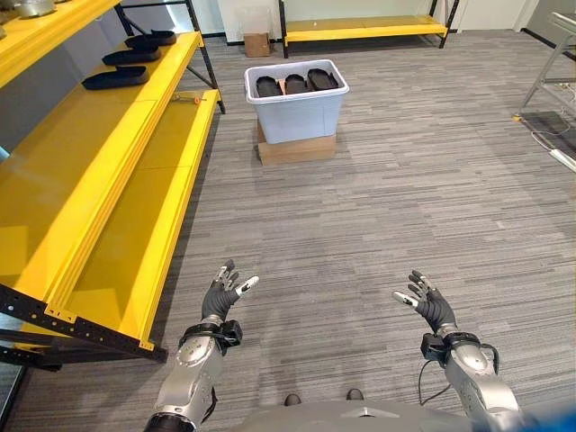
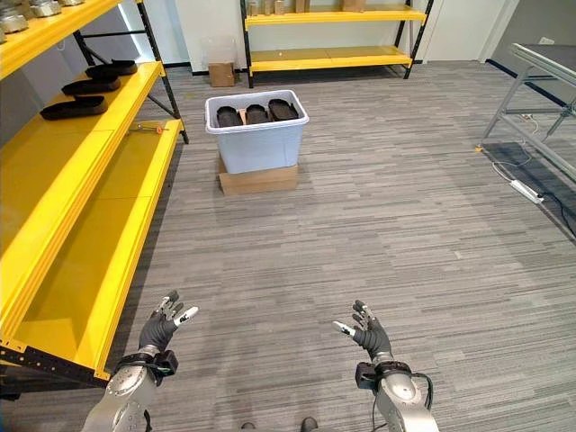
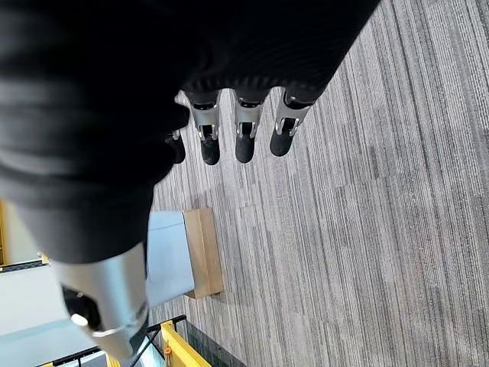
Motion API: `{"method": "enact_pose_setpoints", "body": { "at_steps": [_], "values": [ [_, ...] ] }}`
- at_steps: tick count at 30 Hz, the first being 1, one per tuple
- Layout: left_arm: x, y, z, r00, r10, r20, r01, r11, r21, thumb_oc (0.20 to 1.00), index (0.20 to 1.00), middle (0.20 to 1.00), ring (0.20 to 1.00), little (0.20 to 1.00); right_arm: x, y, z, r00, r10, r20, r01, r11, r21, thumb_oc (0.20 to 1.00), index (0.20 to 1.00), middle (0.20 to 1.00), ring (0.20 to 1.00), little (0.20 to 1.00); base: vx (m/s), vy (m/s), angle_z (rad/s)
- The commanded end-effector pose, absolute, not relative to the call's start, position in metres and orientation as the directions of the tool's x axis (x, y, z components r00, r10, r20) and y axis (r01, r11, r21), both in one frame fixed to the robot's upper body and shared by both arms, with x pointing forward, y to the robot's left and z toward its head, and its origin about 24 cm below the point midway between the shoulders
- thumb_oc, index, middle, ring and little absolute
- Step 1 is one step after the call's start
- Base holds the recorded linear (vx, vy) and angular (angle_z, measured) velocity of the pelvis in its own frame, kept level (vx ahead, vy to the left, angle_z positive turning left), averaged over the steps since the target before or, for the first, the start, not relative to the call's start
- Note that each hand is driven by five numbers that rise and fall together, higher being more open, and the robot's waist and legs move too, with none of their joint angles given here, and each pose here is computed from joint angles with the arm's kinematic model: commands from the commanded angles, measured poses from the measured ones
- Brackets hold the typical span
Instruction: Move parts from the plastic box to the shelf.
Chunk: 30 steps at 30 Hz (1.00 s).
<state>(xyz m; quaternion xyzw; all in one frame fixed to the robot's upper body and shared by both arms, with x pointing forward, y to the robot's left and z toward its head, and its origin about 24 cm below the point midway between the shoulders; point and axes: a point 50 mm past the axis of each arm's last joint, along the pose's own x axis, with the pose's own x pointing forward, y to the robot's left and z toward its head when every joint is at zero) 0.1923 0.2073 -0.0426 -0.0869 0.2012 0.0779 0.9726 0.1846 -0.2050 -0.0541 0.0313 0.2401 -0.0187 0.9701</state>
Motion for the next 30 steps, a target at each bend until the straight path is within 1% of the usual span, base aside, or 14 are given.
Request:
{"method": "enact_pose_setpoints", "body": {
  "at_steps": [1,24,25,26,30],
  "values": [
    [0.206,0.219,-0.033,0.929,0.128,-0.347,-0.181,0.975,-0.126,1.0,1.0,1.0,1.0,1.0,0.196,-0.211,-0.041,0.916,-0.014,-0.4,0.019,1.0,0.009,1.0,1.0,1.0,1.0,1.0,0.0,0.0,0.0],
    [0.208,0.223,-0.031,0.932,0.124,-0.341,-0.166,0.982,-0.094,1.0,1.0,1.0,1.0,1.0,0.2,-0.212,-0.038,0.92,0.002,-0.393,0.001,1.0,0.008,1.0,1.0,1.0,1.0,1.0,0.0,0.002,0.0],
    [0.209,0.224,-0.03,0.933,0.125,-0.338,-0.166,0.982,-0.095,1.0,1.0,1.0,1.0,1.0,0.202,-0.212,-0.038,0.92,0.004,-0.391,0.001,1.0,0.012,1.0,1.0,1.0,1.0,1.0,-0.09,0.117,-0.02],
    [0.218,0.226,-0.019,0.948,0.129,-0.29,-0.165,0.981,-0.103,1.0,1.0,1.0,1.0,1.0,0.209,-0.213,-0.033,0.929,0.002,-0.37,0.006,1.0,0.022,1.0,1.0,1.0,1.0,1.0,-0.1,0.108,0.0],
    [0.225,0.226,-0.012,0.958,0.116,-0.261,-0.141,0.987,-0.079,1.0,1.0,1.0,1.0,1.0,0.21,-0.215,-0.031,0.933,-0.003,-0.36,0.015,0.999,0.032,1.0,1.0,1.0,1.0,1.0,-0.06,0.247,0.09]
  ]
}}
